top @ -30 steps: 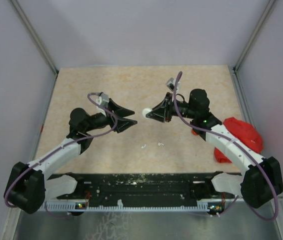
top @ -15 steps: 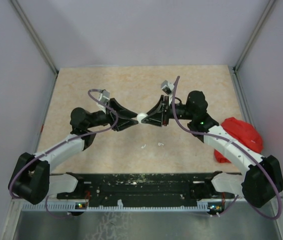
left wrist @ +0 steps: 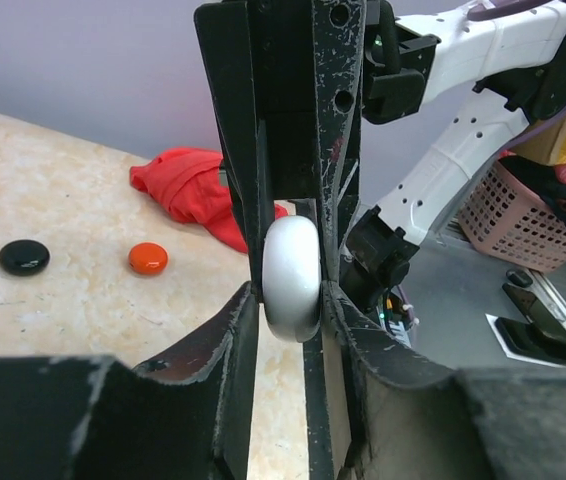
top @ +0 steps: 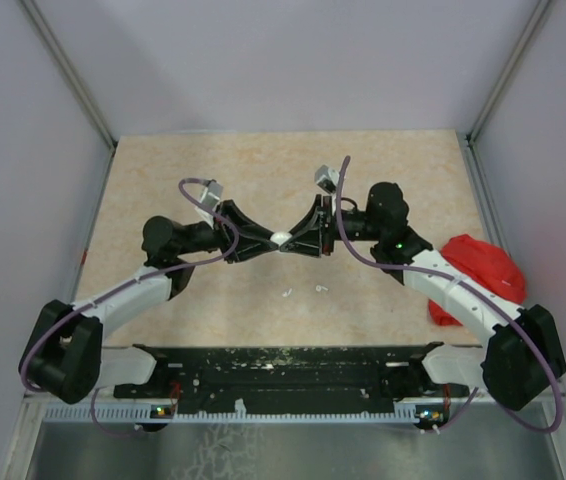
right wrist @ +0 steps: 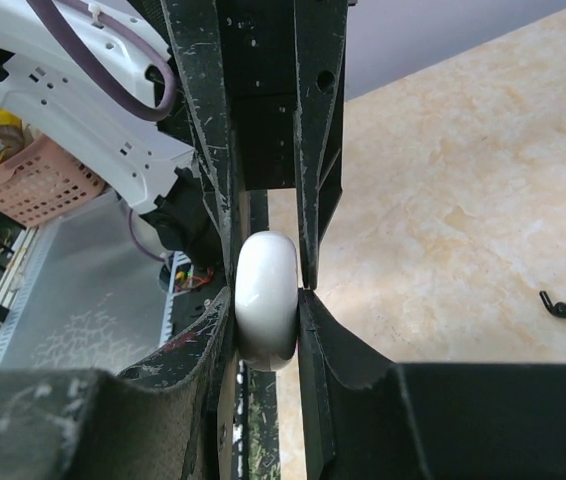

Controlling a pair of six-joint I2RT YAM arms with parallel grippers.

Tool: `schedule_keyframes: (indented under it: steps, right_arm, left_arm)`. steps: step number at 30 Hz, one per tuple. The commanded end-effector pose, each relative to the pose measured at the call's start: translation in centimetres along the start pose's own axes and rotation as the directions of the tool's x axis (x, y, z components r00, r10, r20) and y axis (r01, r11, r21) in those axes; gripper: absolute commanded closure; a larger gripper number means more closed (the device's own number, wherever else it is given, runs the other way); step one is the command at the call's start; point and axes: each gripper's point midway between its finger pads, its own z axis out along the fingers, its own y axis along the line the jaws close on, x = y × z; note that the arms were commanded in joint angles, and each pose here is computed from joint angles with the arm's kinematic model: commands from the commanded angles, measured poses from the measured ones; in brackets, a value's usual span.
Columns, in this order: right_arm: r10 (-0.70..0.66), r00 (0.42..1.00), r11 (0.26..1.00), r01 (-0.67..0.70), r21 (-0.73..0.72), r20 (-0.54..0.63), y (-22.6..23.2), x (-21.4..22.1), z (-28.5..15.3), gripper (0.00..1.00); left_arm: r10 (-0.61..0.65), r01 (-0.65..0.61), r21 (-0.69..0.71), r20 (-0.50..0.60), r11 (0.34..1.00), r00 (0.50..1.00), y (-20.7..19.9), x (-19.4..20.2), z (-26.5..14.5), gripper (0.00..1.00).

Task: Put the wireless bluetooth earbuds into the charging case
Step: Pick up the charging case at the center of the board, then open the charging case.

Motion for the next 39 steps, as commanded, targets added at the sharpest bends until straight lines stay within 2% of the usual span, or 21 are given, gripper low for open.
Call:
schedule_keyframes:
  steps: [1, 5, 9, 13, 18, 25, 39]
  right_arm:
    - [-0.093, 0.995, 0.995, 0.094, -0.040, 0.031, 1.2, -2.0, 0.4, 0.94]
    - [-0.099, 0.995, 0.994, 0.100, -0.034, 0.031, 1.1, -2.0, 0.4, 0.93]
    - [-0.102, 0.995, 0.995, 0.102, 0.007, 0.022, 0.7, -2.1, 0.1, 0.76]
    - [-0.124, 0.992, 0.991, 0.123, 0.055, 0.011, 0.6, -2.3, -0.4, 0.60]
    - [-0.163, 0.986, 0.979, 0.160, 0.129, 0.018, 0.3, -2.9, -1.2, 0.47]
    - [-0.181, 0.983, 0.973, 0.175, 0.153, 0.026, 0.2, -3.3, -1.4, 0.45]
    - [-0.169, 0.985, 0.954, 0.160, 0.255, 0.015, -1.4, -3.1, -2.0, 0.49]
  left_arm:
    - [0.029, -0.028, 0.058, -0.004, 0.998, 1.000, -0.9, -0.6, 0.6, 0.66]
    - [0.027, -0.026, 0.067, -0.012, 0.997, 1.000, -1.0, -0.5, 0.6, 0.81]
    - [0.042, -0.041, 0.066, -0.014, 0.997, 0.999, -1.1, -0.4, 0.5, 0.97]
    - [0.061, -0.060, 0.051, -0.019, 0.997, 0.998, -0.9, -0.5, 0.4, 0.99]
    - [0.089, -0.088, 0.039, -0.027, 0.995, 0.996, -1.0, -0.6, 0.2, 0.99]
    - [0.093, -0.091, 0.048, -0.043, 0.995, 0.995, -1.2, -0.5, 0.1, 0.99]
    - [0.113, -0.103, 0.083, -0.134, 0.991, 0.985, -1.7, 0.7, -0.4, 0.99]
